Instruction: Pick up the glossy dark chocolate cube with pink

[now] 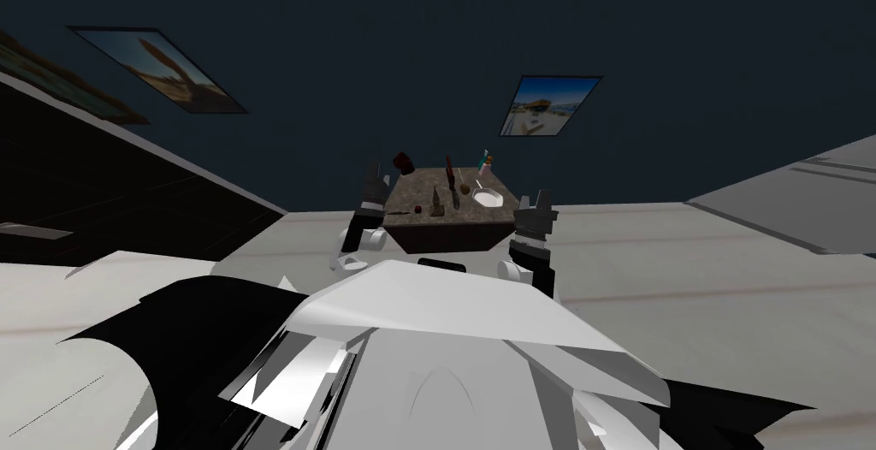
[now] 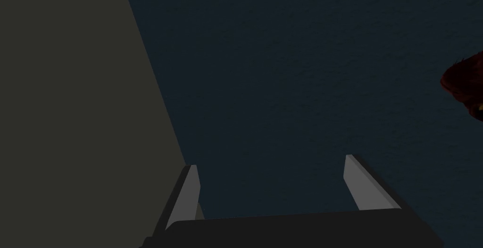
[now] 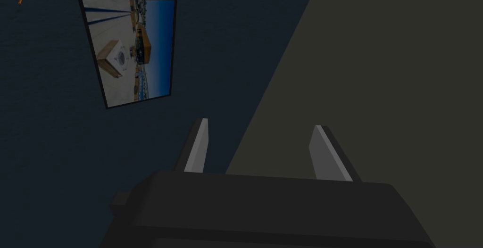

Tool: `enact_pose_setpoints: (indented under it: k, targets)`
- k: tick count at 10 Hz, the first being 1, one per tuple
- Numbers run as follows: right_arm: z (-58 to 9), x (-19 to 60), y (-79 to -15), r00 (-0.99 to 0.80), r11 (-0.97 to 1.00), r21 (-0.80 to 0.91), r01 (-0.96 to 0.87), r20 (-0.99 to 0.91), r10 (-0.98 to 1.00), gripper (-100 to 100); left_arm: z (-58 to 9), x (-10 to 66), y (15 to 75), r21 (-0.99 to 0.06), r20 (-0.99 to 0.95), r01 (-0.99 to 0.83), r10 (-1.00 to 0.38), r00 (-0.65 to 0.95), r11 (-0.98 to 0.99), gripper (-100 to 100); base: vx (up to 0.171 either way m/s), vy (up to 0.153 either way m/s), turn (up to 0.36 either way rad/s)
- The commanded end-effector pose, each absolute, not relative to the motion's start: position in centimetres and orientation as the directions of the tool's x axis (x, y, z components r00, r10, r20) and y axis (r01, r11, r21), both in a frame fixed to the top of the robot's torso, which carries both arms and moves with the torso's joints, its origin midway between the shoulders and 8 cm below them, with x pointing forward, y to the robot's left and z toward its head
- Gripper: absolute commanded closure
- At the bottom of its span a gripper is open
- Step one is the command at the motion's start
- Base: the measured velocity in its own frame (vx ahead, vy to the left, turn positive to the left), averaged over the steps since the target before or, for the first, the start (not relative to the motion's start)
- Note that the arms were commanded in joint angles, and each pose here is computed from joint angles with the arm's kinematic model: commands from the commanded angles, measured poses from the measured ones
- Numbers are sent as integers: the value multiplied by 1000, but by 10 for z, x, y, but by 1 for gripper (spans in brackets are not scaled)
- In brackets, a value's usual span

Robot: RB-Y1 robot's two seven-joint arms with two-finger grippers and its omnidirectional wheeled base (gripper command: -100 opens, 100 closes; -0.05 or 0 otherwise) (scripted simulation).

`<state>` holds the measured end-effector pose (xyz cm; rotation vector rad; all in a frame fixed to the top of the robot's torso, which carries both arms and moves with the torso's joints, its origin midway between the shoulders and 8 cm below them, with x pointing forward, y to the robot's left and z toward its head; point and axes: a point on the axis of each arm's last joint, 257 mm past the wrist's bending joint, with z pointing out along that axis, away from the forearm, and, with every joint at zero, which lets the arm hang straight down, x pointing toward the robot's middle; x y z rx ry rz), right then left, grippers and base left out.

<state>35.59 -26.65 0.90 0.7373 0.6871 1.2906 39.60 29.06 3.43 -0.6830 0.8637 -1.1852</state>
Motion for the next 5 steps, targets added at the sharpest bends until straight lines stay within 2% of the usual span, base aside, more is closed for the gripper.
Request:
enact_pose_setpoints:
  k: [1, 5]
  targets:
    - [9, 356, -266, 150, 121, 802, -585, -40, 988, 0, 31, 406, 293, -840, -239, 467, -961, 142, 278, -100, -11, 60, -45]
    - [9, 356, -266, 150, 121, 802, -585, -40, 988, 0, 23, 424, 300, -859, -285, 398, -947, 151, 322, -100, -14, 54, -44]
